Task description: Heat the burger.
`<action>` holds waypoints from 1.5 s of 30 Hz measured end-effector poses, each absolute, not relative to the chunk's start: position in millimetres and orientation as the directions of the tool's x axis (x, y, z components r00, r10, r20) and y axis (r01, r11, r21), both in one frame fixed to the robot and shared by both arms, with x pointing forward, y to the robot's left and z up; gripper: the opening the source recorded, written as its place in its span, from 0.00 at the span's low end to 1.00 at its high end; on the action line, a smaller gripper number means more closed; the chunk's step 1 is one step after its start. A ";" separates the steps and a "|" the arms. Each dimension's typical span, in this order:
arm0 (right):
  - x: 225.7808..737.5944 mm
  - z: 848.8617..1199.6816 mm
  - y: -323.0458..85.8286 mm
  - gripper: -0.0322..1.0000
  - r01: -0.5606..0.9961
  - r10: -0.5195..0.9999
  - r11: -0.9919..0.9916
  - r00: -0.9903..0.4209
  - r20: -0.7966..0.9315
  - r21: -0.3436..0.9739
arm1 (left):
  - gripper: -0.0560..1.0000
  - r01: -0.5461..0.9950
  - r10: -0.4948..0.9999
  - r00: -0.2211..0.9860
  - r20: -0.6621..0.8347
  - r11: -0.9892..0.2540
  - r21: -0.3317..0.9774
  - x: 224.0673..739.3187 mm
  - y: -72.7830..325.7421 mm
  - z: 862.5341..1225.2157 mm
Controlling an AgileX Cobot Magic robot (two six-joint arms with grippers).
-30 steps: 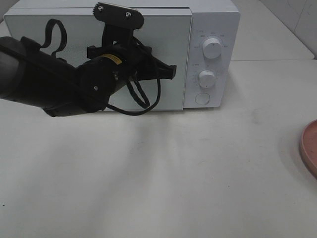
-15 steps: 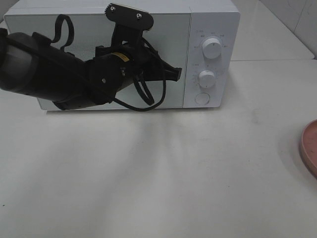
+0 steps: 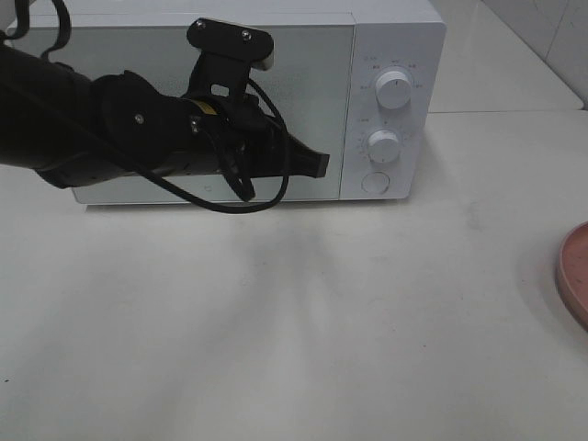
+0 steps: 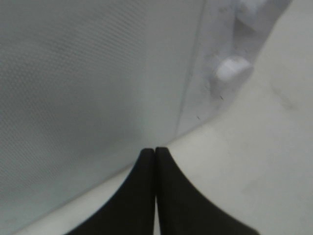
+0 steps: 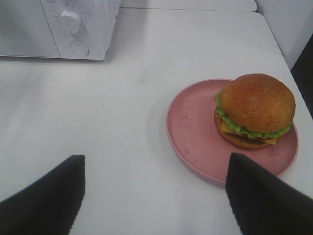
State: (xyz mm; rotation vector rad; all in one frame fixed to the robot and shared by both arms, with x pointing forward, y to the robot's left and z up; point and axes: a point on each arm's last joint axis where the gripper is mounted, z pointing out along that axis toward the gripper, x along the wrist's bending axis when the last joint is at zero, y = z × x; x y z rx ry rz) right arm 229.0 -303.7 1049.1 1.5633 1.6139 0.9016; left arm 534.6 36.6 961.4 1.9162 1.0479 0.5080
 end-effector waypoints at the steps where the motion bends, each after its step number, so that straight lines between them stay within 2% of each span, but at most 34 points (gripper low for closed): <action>1: 229.0 1049.1 -303.7 0.77 0.508 1.000 0.027 -0.021 -0.019 0.861 | 0.09 0.496 0.812 0.579 -0.069 -0.283 0.821 530.5 36.5 962.5; 2: 229.0 1049.1 -303.7 0.77 0.508 1.000 0.027 -0.021 -0.019 0.861 | 0.20 0.540 0.787 0.609 -0.099 -0.320 0.778 523.1 36.0 962.4; 3: 229.0 1049.1 -303.7 0.77 0.508 1.000 0.027 -0.021 -0.019 0.861 | 0.20 0.540 0.787 0.609 -0.099 -0.320 0.778 523.1 36.0 962.4; 4: 229.0 1049.1 -303.7 0.77 0.508 1.000 0.027 -0.021 -0.019 0.861 | 0.31 0.558 0.775 0.621 -0.113 -0.337 0.759 519.9 36.0 962.4; 5: 229.0 1049.1 -303.7 0.77 0.508 1.000 0.027 -0.021 -0.019 0.861 | 0.56 0.594 0.751 0.645 -0.143 -0.375 0.712 512.6 35.9 961.3; 6: 229.0 1049.1 -303.7 0.77 0.508 1.000 0.027 -0.021 -0.019 0.861 | 0.56 0.594 0.751 0.645 -0.143 -0.375 0.712 512.6 35.9 961.3; 7: 229.0 1049.1 -303.7 0.77 0.508 1.000 0.027 -0.021 -0.019 0.861 | 0.71 0.609 0.742 0.651 -0.158 -0.387 0.693 509.8 36.0 961.1; 8: 229.0 1049.1 -303.7 0.77 0.508 1.000 0.027 -0.021 -0.019 0.861 | 0.71 0.609 0.742 0.651 -0.158 -0.387 0.693 509.8 36.0 961.1; 9: 229.0 1049.1 -303.7 0.77 0.508 1.000 0.027 -0.021 -0.019 0.861 | 0.88 0.626 0.731 0.659 -0.180 -0.400 0.669 505.3 36.5 963.3; 10: 229.0 1049.1 -303.7 0.77 0.508 1.000 0.027 -0.021 -0.019 0.861 | 0.94 0.636 0.718 0.669 -0.195 -0.417 0.649 501.2 37.2 966.1; 14: 229.0 1049.1 -303.7 0.77 0.508 1.000 0.027 -0.021 -0.019 0.861 | 0.96 0.633 0.680 0.705 -0.201 -0.476 0.611 492.3 40.0 972.3; 18: 229.0 1049.1 -303.7 0.77 0.508 1.000 0.027 -0.021 -0.019 0.861 | 0.97 0.605 0.611 0.768 -0.193 -0.592 0.532 476.3 50.1 985.5; 21: 229.0 1049.1 -303.7 0.77 0.508 1.000 0.027 -0.021 -0.019 0.861 | 0.97 0.616 0.612 0.764 -0.203 -0.600 0.511 473.9 53.5 988.4; 23: 229.0 1049.1 -303.7 0.77 0.508 1.000 0.027 -0.021 -0.019 0.861 | 0.97 0.693 0.657 0.710 -0.253 -0.586 0.421 473.6 72.8 995.7; 24: 229.0 1049.1 -303.7 0.77 0.508 1.000 0.027 -0.021 -0.019 0.861 | 0.97 0.693 0.657 0.710 -0.253 -0.586 0.421 473.6 72.8 995.7; 31: 229.0 1049.1 -303.7 0.77 0.508 1.000 0.027 -0.021 -0.019 0.861 | 0.97 0.837 0.775 0.543 -0.323 -0.472 0.277 485.4 130.5 1014.9; 38: 229.0 1049.1 -303.7 0.77 0.508 1.000 0.027 -0.021 -0.019 0.861 | 0.97 0.909 0.853 0.408 -0.325 -0.349 0.227 491.9 181.0 1032.7; 45: 229.0 1049.1 -303.7 0.77 0.508 1.000 0.027 -0.021 -0.019 0.861 | 0.97 0.946 0.930 0.279 -0.240 -0.223 0.235 481.5 237.1 1061.1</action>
